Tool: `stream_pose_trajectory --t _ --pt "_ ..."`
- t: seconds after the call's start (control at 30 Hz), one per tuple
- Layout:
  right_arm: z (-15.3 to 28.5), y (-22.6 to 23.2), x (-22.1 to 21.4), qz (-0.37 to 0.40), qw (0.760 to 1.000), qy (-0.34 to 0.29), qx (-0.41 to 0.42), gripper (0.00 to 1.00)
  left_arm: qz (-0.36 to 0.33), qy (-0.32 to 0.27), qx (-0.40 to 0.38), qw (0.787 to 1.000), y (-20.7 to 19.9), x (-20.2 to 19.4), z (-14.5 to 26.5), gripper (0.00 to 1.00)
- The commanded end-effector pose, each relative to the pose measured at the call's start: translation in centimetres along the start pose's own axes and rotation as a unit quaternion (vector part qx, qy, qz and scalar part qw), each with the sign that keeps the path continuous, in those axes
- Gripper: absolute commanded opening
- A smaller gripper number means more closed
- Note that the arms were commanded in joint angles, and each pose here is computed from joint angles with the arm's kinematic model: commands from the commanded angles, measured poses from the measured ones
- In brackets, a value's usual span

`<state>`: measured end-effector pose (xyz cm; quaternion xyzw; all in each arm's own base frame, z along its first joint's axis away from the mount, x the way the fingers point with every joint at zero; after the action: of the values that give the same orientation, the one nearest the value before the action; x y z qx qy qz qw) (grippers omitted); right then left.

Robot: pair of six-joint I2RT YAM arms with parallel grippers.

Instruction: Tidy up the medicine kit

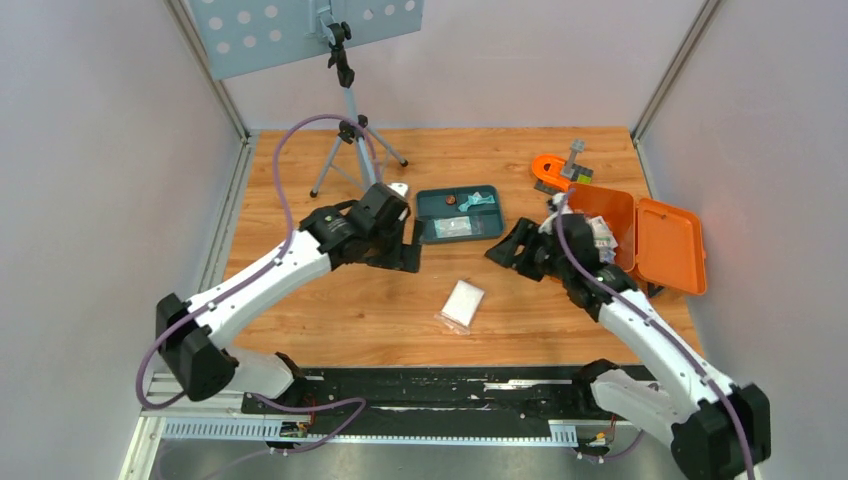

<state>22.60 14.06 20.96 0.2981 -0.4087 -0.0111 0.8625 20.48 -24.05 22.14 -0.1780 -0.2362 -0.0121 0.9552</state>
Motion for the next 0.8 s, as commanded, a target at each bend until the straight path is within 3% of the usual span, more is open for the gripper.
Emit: stream_pose_trajectory --t 0.0,0.23,0.57,0.77 --pt "-3.1 1.1 -4.1 -0.001 0.996 0.062 -0.057 0.62 0.023 -0.005 0.085 0.996 5.8 -1.0 1.0 0.99" --pt "-7.9 2.4 -8.7 0.038 0.973 0.161 -0.164 0.8 0.069 -0.024 0.086 0.994 7.5 -0.8 1.4 0.99" --pt "-9.9 2.4 -11.5 0.049 0.951 0.211 -0.222 0.83 0.069 -0.021 0.084 0.994 7.7 -1.2 0.7 0.98" --pt "-9.3 2.8 -11.7 0.067 0.947 0.203 -0.24 0.84 0.071 -0.016 0.083 0.994 7.7 -1.4 0.1 0.98"
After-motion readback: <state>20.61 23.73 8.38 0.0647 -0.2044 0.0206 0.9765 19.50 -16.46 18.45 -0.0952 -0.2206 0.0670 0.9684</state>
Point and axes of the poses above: each gripper's point midway between its finger pads, its own z axis back along the fingers, its own y axis along the line the jaws close on, x = y × z, the point moved 5 cm from there along z, back along the fingers, and after that the axes turned 14 degrees about z, right-handed, at the moved point
